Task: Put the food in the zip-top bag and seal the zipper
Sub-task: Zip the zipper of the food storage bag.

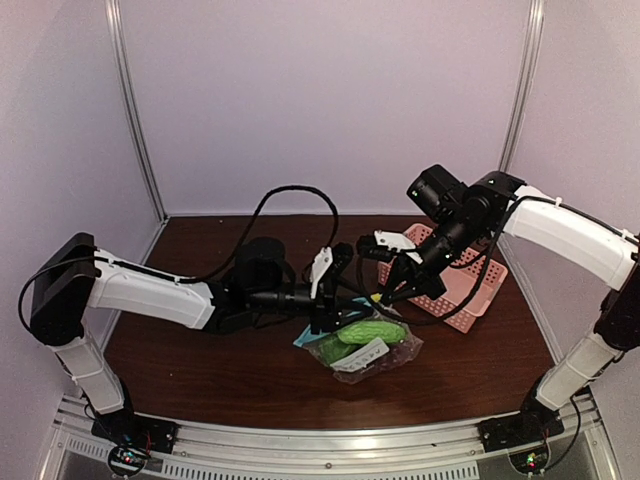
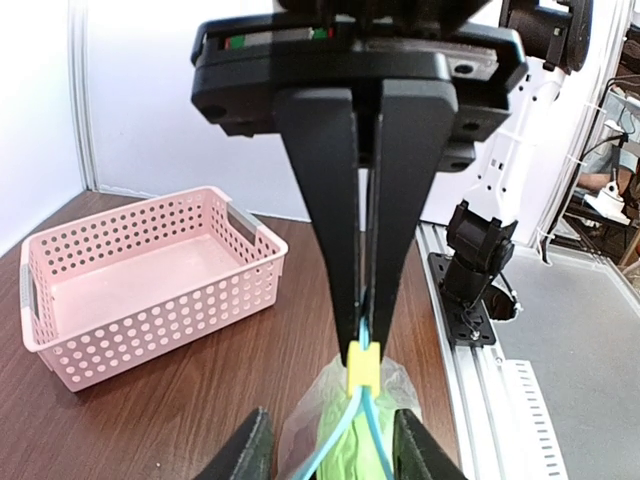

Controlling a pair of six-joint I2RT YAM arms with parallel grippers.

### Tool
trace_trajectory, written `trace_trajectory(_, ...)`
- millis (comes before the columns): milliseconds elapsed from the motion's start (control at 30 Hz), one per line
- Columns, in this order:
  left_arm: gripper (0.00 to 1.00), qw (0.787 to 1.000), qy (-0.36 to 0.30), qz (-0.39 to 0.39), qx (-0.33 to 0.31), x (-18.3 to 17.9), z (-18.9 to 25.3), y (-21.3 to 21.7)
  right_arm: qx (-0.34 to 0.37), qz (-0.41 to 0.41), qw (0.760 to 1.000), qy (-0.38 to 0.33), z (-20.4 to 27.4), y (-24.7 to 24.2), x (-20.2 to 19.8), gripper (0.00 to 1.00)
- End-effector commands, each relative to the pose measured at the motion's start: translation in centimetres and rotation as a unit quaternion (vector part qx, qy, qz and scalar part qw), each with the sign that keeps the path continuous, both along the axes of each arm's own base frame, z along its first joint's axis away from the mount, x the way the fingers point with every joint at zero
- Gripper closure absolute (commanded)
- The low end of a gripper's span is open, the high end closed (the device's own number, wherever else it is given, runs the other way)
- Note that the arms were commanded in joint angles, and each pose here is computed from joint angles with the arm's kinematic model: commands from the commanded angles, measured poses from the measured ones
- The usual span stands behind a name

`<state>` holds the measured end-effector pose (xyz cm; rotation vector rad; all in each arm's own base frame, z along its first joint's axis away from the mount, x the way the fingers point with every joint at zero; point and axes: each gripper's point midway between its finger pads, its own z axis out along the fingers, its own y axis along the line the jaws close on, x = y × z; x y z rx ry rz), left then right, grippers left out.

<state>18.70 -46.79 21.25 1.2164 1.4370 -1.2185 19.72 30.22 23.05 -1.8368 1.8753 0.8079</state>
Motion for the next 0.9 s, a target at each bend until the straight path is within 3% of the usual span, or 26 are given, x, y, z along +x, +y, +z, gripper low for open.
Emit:
trace_trajectory(0,0.58,0.999,-0.017,-0.006,-0.042,0.1,2.5,-0.1,0.036,0.015,0.999,-0.011,1.7,0.6,-0.4,1.00)
trace_trajectory(767,1.00,1.000,0.002,-0.020,-0.013,0.3,1.5,-1.3,0.025,0.003,1.000,-0.013,1.1,0.5,0.3,1.00)
trace_trajectory(867,1.00,1.000,0.011,-0.015,-0.003,0.3,0.9,-0.9,0.023,-0.008,0.999,-0.025,1.0,0.1,0.9,1.00)
